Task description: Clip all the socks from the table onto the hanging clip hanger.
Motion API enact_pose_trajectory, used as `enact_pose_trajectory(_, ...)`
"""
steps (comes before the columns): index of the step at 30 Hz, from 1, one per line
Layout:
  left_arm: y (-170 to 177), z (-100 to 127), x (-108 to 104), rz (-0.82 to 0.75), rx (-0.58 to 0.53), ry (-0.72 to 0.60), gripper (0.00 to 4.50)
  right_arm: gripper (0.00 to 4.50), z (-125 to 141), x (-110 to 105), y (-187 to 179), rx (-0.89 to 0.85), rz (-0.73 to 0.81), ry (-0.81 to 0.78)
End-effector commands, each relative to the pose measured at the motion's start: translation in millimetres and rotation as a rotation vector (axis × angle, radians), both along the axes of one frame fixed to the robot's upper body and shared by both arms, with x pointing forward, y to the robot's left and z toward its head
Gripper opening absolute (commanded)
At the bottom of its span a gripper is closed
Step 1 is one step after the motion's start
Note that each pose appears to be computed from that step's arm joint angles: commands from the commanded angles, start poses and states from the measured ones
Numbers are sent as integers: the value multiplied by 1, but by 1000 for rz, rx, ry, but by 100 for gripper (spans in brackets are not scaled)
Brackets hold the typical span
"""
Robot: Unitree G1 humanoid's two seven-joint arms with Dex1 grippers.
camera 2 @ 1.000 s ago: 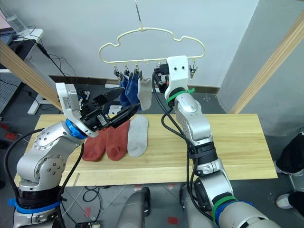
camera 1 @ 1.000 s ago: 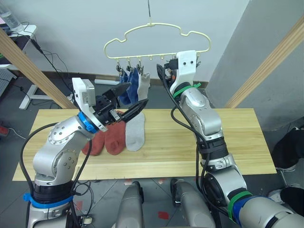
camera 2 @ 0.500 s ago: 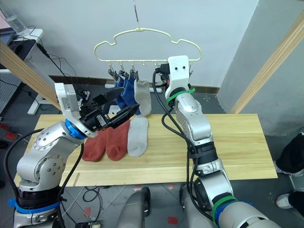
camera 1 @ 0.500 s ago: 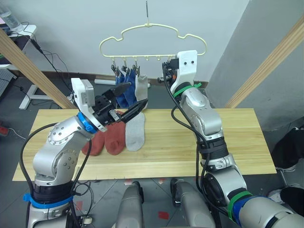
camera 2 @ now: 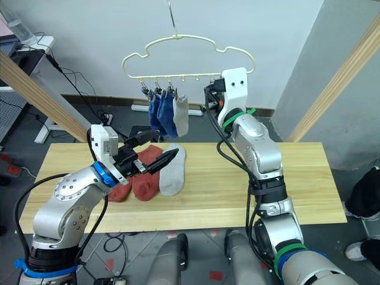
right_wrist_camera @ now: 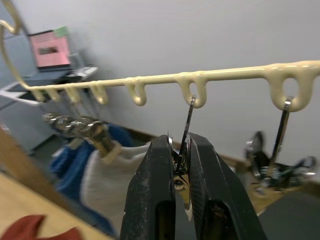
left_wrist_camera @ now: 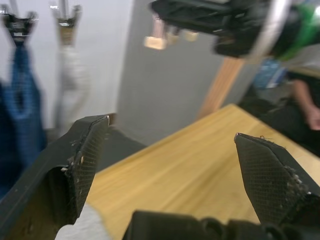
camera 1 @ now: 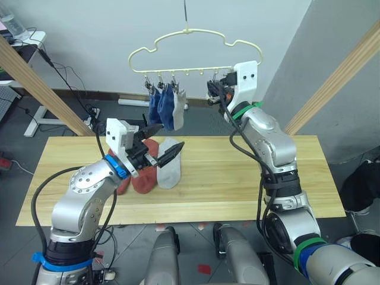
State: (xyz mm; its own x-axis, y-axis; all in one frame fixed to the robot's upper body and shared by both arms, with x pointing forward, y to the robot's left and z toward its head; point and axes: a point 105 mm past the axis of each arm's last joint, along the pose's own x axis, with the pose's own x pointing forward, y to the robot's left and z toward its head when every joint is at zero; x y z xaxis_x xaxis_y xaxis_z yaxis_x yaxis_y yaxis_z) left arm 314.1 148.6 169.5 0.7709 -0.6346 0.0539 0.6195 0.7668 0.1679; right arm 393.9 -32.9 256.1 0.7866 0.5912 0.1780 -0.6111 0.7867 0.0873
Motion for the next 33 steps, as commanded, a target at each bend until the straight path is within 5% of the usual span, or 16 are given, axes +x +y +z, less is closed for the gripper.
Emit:
enact_pose_trajectory(1, 4, -29, 11, 74, 74, 49, 450, 6, 13, -13, -3, 5, 97, -25)
enact_pose_trajectory(6, 2, -62, 35, 75, 198, 119, 450, 6, 11, -13, -10, -56, 127, -23)
enact_pose_trajectory(13, 2, -80, 62, 111, 294, 118, 450, 6, 14, -11, -13, -71, 103, -31)
enact_pose_trajectory(24, 19, -106, 90, 215, 282, 248, 450, 6, 16, -13, -15, -69, 84, -37)
enact_pose_trajectory(33, -1, -120, 92, 122, 282, 320, 450, 6, 17, -14, -13, -65, 83, -39)
